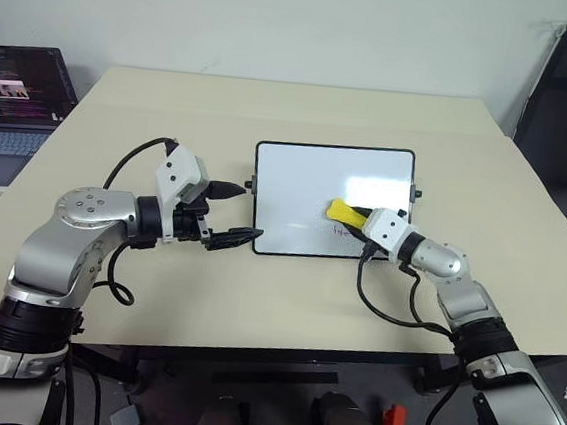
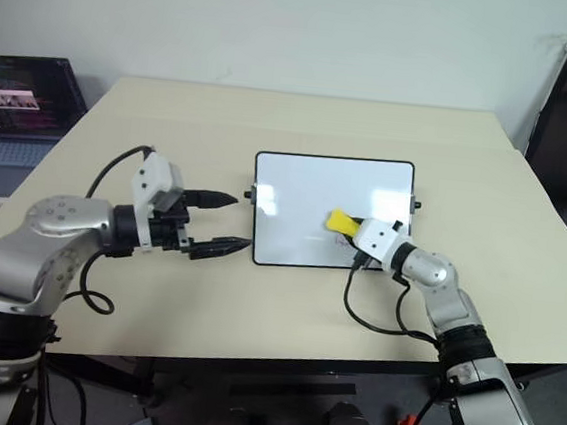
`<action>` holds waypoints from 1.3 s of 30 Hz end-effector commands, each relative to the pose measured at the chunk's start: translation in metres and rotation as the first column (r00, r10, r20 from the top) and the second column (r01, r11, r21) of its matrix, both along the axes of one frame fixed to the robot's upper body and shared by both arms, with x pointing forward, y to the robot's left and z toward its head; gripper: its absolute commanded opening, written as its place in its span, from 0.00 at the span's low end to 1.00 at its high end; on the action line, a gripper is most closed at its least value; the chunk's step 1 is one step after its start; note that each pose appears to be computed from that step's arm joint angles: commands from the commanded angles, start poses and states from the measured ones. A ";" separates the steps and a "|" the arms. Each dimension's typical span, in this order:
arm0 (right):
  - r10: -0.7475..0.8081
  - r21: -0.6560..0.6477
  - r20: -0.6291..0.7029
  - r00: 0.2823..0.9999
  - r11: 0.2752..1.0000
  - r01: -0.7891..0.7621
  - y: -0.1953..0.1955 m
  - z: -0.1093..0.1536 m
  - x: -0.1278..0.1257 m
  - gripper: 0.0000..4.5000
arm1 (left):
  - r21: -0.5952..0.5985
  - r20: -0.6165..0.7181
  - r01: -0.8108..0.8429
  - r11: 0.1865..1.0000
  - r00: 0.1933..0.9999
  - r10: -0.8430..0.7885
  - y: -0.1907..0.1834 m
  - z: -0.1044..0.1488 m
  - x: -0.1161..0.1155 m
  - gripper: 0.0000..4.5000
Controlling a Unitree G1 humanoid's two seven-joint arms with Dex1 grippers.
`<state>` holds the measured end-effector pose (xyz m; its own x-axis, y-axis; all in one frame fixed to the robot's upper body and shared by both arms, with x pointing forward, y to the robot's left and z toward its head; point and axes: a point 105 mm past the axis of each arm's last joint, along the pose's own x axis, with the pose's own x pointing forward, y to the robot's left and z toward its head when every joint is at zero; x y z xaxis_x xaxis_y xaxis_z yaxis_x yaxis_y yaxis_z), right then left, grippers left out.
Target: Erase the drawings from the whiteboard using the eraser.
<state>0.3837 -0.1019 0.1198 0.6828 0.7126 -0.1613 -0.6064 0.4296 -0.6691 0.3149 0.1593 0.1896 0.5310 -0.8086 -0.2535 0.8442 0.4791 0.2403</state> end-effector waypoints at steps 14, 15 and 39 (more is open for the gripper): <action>-0.012 0.011 -0.150 0.989 1.000 0.014 -0.108 0.114 -0.048 0.24 | 0.005 0.053 0.013 1.000 0.998 -0.014 0.001 0.015 -0.002 1.00; -0.028 -0.034 -0.173 0.985 0.999 0.022 -0.114 0.109 -0.052 0.24 | 0.006 0.050 0.015 1.000 0.999 -0.015 0.001 0.014 -0.002 1.00; -0.147 -0.056 -0.202 0.968 0.989 0.138 -0.148 0.105 -0.052 0.24 | 0.012 0.052 0.016 1.000 0.998 -0.017 0.001 0.015 -0.001 1.00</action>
<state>0.3311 -0.2532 0.2063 0.7093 0.5928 -0.3814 -0.6973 0.5112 -0.5024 0.3162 0.1607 0.1947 0.5262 -0.8107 -0.2568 0.8462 0.4693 0.2523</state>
